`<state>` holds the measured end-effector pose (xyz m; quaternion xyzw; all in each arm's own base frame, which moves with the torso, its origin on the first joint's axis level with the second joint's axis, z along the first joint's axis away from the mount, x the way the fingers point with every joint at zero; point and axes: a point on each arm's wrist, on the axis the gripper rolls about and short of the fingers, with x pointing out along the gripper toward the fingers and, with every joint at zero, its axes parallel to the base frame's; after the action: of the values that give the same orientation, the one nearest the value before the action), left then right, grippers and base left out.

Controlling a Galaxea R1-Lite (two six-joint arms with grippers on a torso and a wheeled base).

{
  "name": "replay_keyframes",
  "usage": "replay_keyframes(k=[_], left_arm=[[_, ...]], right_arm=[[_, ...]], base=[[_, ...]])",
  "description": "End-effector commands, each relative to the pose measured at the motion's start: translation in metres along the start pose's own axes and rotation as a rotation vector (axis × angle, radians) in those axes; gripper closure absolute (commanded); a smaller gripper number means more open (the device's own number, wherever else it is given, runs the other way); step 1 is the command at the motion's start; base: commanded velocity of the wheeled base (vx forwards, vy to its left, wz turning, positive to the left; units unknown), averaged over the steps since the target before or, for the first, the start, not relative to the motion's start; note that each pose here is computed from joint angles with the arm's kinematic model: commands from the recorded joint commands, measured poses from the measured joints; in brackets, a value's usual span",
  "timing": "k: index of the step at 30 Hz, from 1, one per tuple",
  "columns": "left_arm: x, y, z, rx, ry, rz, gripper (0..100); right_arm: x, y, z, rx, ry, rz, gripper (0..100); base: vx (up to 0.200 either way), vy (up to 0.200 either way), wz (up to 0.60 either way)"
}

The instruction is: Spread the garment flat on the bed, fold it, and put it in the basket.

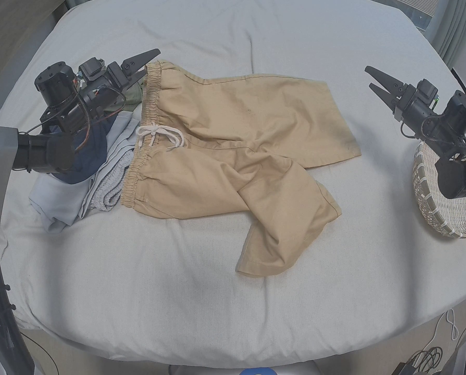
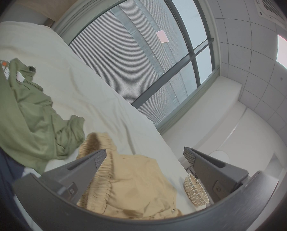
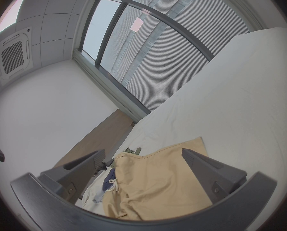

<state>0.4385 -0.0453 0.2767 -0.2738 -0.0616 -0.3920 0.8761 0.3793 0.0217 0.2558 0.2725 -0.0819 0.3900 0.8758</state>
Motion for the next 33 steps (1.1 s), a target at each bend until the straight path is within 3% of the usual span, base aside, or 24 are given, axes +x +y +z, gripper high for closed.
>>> replay_keyframes(k=[1,7,9,10,15,19,23,26,30,33], left_arm=[[-0.021,0.001,0.018,0.017,-0.022,0.045,0],[-0.057,-0.011,0.021,-0.001,-0.005,0.104,0],[-0.075,-0.030,0.017,-0.013,0.010,0.105,0],[-0.099,-0.055,0.008,-0.037,0.041,0.102,0],[-0.149,-0.105,-0.018,-0.111,0.161,0.033,0],[-0.172,-0.128,-0.027,-0.211,0.205,-0.003,0],[-0.182,-0.139,-0.031,-0.259,0.205,-0.009,0],[-0.186,-0.139,-0.036,-0.270,0.214,-0.003,0],[-0.187,-0.141,-0.037,-0.254,0.203,-0.019,0],[-0.188,-0.141,-0.037,-0.245,0.196,-0.027,0]], right_arm=[[-0.005,0.031,-0.005,0.009,0.011,0.048,0],[-0.022,0.056,-0.035,0.092,0.103,0.041,0],[-0.034,0.066,-0.055,0.142,0.167,0.027,0],[-0.050,0.074,-0.077,0.178,0.235,0.003,0],[-0.083,0.074,-0.120,0.206,0.370,-0.070,0],[-0.101,0.081,-0.144,0.245,0.463,-0.089,0],[-0.114,0.095,-0.167,0.291,0.559,-0.075,0],[-0.120,0.096,-0.176,0.272,0.603,-0.072,0],[-0.118,0.085,-0.185,0.228,0.614,-0.079,0],[-0.116,0.073,-0.184,0.197,0.569,-0.088,0]], base=[[0.000,0.000,0.00],[0.000,0.000,0.00],[0.000,0.000,0.00],[0.000,0.000,0.00],[0.000,0.000,0.00],[0.000,0.000,0.00],[0.000,0.000,0.00],[0.000,0.000,0.00],[0.000,0.000,0.00],[0.000,0.000,0.00]])
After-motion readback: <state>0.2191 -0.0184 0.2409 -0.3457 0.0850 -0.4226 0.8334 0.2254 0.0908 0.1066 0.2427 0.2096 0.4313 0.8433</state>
